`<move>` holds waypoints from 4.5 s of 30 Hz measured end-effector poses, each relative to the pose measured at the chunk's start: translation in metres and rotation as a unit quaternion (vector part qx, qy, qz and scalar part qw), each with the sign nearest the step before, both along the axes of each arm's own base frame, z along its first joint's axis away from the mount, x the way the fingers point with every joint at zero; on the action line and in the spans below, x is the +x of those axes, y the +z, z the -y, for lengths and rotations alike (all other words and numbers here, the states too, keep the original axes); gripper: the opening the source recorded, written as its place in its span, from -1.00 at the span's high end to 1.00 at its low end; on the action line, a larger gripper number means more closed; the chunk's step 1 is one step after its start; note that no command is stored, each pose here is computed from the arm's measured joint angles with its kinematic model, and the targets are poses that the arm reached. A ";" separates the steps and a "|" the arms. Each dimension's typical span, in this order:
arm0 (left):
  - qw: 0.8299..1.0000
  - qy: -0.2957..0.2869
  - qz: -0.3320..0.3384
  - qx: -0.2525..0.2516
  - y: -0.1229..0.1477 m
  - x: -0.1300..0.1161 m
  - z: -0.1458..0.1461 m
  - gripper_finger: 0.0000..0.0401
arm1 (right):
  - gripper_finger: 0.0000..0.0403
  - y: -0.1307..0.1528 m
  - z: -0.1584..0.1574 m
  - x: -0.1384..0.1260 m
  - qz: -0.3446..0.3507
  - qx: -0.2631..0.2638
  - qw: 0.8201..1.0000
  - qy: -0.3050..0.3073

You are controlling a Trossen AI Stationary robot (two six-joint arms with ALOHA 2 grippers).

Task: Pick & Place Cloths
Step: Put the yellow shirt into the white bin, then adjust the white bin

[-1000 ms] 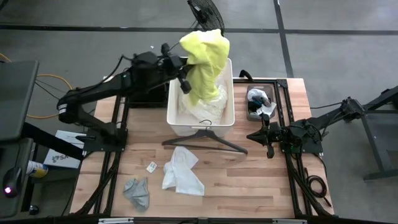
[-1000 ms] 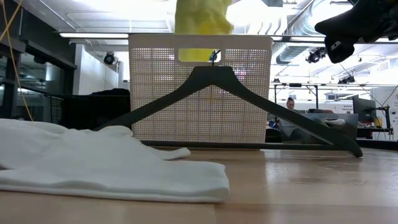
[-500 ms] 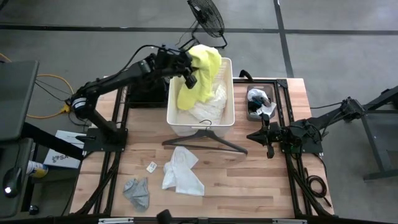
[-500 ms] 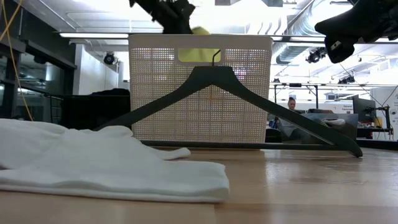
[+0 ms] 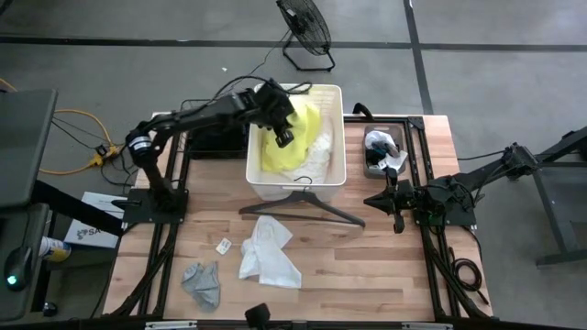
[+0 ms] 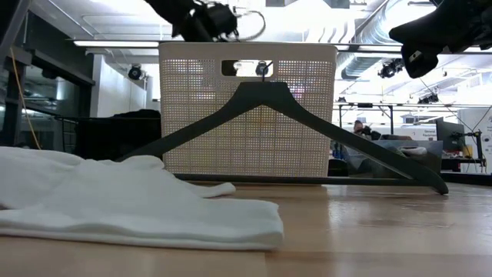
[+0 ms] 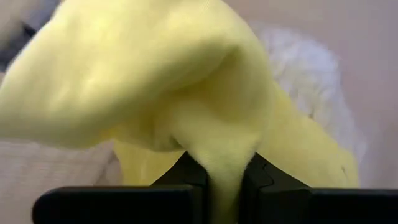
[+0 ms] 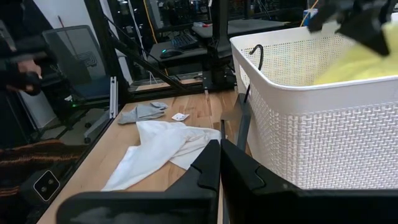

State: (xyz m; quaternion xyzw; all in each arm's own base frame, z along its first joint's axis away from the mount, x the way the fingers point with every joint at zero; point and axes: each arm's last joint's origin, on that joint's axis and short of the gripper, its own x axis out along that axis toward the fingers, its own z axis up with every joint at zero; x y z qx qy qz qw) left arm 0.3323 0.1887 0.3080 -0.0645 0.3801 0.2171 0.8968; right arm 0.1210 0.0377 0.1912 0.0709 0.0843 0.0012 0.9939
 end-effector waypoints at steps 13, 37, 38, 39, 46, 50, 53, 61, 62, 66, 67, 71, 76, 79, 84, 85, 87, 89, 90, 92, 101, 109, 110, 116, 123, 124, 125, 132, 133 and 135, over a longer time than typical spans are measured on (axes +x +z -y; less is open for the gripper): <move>0.992 -0.016 -0.078 -0.097 -0.060 0.018 -0.007 0.85 | 0.99 0.000 0.000 0.000 0.000 0.000 1.000 0.000; 0.994 -0.069 -0.081 -0.013 0.003 -0.002 0.022 -0.71 | 0.99 0.000 0.000 0.000 0.000 0.000 1.000 0.000; 0.994 -0.069 -0.080 -0.012 0.011 -0.006 0.024 -0.71 | 0.99 0.000 0.000 0.000 0.000 0.000 1.000 0.000; 0.994 -0.070 -0.080 -0.012 0.019 -0.010 0.027 -0.72 | 0.99 0.000 0.000 0.000 0.000 0.000 1.000 0.000; 0.993 -0.098 -0.061 0.027 0.068 -0.021 0.058 -0.68 | 0.99 0.000 0.000 0.000 0.000 0.000 1.000 0.000; 0.990 -0.114 -0.070 0.049 0.085 -0.029 0.078 -0.67 | 0.99 0.000 0.000 0.000 0.000 0.000 1.000 0.000; 0.985 -0.142 -0.084 0.058 0.086 -0.030 0.089 -0.67 | 0.99 0.000 0.000 0.000 0.000 0.000 1.000 0.000; 0.970 -0.190 -0.133 0.071 0.079 -0.031 0.097 -0.67 | 0.99 0.000 0.000 0.000 0.000 0.000 1.000 0.000; 0.968 -0.195 -0.138 0.071 0.079 -0.031 0.098 -0.67 | 0.99 0.000 0.000 0.000 0.000 0.000 1.000 0.000; 0.959 -0.244 -0.146 0.016 0.076 -0.036 0.109 -0.67 | 0.99 0.000 0.000 0.000 0.000 0.000 1.000 0.000; 0.954 -0.260 -0.147 0.001 0.076 -0.038 0.114 -0.67 | 0.99 0.000 0.000 0.000 0.000 0.000 1.000 0.000; 0.932 -0.318 -0.175 -0.019 0.073 -0.040 0.143 -0.67 | 0.99 0.000 0.000 0.000 0.000 0.000 1.000 0.000; 0.892 -0.398 -0.214 -0.011 0.056 -0.037 0.189 -0.67 | 0.99 0.000 0.000 0.000 0.000 0.000 1.000 0.000; 0.881 -0.411 -0.232 -0.017 0.044 -0.038 0.212 -0.67 | 0.99 0.000 0.000 0.000 0.000 0.000 1.000 0.000; 0.871 -0.415 -0.260 -0.036 0.011 -0.040 0.247 -0.67 | 0.99 0.000 0.000 0.000 0.000 0.000 1.000 0.000; 0.871 -0.413 -0.263 -0.040 0.003 -0.040 0.253 -0.67 | 0.99 0.000 0.000 0.000 0.000 0.000 1.000 0.000; 0.871 -0.412 -0.265 -0.032 -0.011 -0.041 0.265 -0.67 | 0.99 0.000 0.000 0.000 0.000 0.000 1.000 0.000; 0.876 -0.404 -0.264 0.013 -0.016 -0.042 0.271 -0.67 | 0.99 0.000 0.000 0.000 0.000 0.000 1.000 0.000; 0.878 -0.393 -0.269 0.044 -0.018 -0.042 0.273 -0.67 | 0.99 0.000 0.000 0.000 0.000 0.000 1.000 0.000; 0.884 -0.361 -0.279 0.100 -0.018 -0.042 0.272 -0.67 | 0.99 0.000 0.000 0.000 0.000 0.000 1.000 0.000; 0.906 -0.279 -0.267 0.171 -0.013 -0.032 0.246 -0.67 | 0.99 0.000 0.000 0.000 0.000 0.000 1.000 0.000; 0.927 -0.177 -0.252 0.215 -0.008 -0.022 0.212 -0.67 | 0.99 0.000 0.000 0.000 0.000 0.000 1.000 0.000; 0.928 -0.172 -0.252 0.213 -0.008 -0.022 0.209 -0.67 | 0.99 0.000 0.000 0.000 0.000 0.000 1.000 0.000; 0.940 -0.167 -0.235 0.185 -0.007 -0.019 0.195 -0.67 | 0.99 0.000 0.000 0.000 0.000 0.000 1.000 0.000; 0.940 -0.171 -0.226 0.189 -0.006 -0.016 0.195 -0.67 | 0.99 0.000 0.000 0.000 0.000 0.000 1.000 0.000; 0.940 -0.172 -0.225 0.189 -0.006 -0.016 0.195 -0.67 | 0.99 0.000 0.000 0.000 0.000 0.000 1.000 0.000; 0.940 -0.172 -0.225 0.188 -0.006 -0.016 0.195 -0.67 | 0.99 0.000 0.000 0.000 0.000 0.000 1.000 0.000; 0.936 -0.181 -0.229 0.195 -0.004 -0.018 0.195 -0.67 | 0.99 0.000 0.000 0.000 0.000 0.000 1.000 0.000; 0.936 -0.181 -0.229 0.196 -0.003 -0.019 0.195 -0.67 | 0.99 0.000 0.000 0.000 0.000 0.000 1.000 0.000; 0.937 -0.178 -0.224 0.199 0.000 -0.021 0.195 -0.67 | 0.99 0.000 0.000 0.000 0.000 0.000 1.000 0.000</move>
